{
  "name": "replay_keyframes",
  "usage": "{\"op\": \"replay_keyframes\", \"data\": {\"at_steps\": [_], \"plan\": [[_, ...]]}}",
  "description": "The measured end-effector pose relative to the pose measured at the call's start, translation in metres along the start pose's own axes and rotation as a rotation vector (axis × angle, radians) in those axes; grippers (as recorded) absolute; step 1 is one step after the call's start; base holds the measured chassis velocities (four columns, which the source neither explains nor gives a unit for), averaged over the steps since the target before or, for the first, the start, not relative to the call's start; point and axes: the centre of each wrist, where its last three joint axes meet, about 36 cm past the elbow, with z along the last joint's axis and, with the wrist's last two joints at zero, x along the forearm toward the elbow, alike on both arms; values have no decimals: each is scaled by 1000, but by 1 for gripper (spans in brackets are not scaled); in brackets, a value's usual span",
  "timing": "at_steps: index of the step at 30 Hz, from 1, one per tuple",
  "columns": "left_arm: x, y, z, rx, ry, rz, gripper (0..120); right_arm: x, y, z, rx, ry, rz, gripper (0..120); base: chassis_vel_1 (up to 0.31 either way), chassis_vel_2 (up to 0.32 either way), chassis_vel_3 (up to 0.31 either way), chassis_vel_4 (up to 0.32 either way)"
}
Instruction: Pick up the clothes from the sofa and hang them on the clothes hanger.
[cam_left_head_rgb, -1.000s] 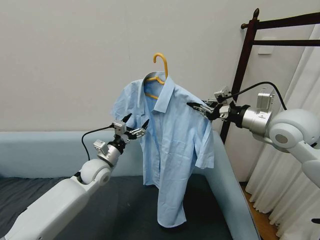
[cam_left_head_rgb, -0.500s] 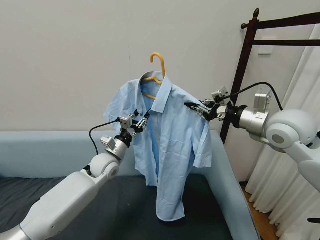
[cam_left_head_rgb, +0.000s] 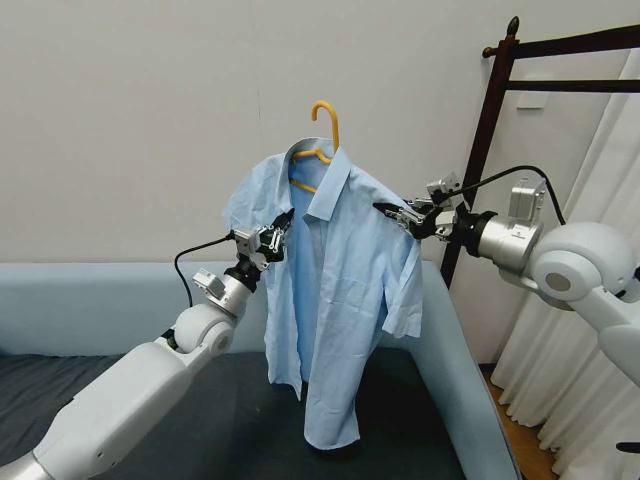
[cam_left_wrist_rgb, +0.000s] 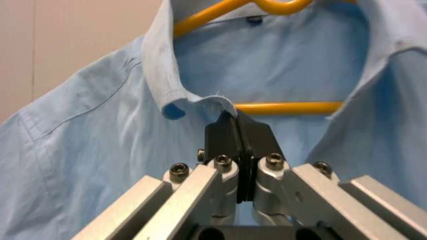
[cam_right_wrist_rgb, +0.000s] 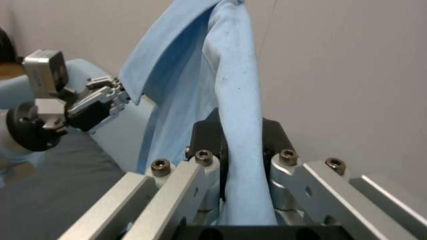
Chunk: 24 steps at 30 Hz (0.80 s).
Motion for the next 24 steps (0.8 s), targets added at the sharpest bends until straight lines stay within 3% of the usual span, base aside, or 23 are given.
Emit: {"op": "replay_keyframes", "data": {"at_steps": [5, 12, 16, 24], "plan": [[7, -7, 3, 10, 7, 82, 0, -1, 3, -2, -17, -9, 63, 7, 0, 0, 0, 0], [9, -17, 7, 24, 13, 111, 0, -1, 7, -7, -53, -25, 71, 7, 0, 0, 0, 0], [6, -21, 7, 28, 5, 55, 0, 1, 7, -8, -59, -25, 75, 7, 0, 0, 0, 0], [25, -19, 15, -3, 27, -105, 30, 17, -2, -19, -63, -38, 177, 7, 0, 0, 0, 0]]}}
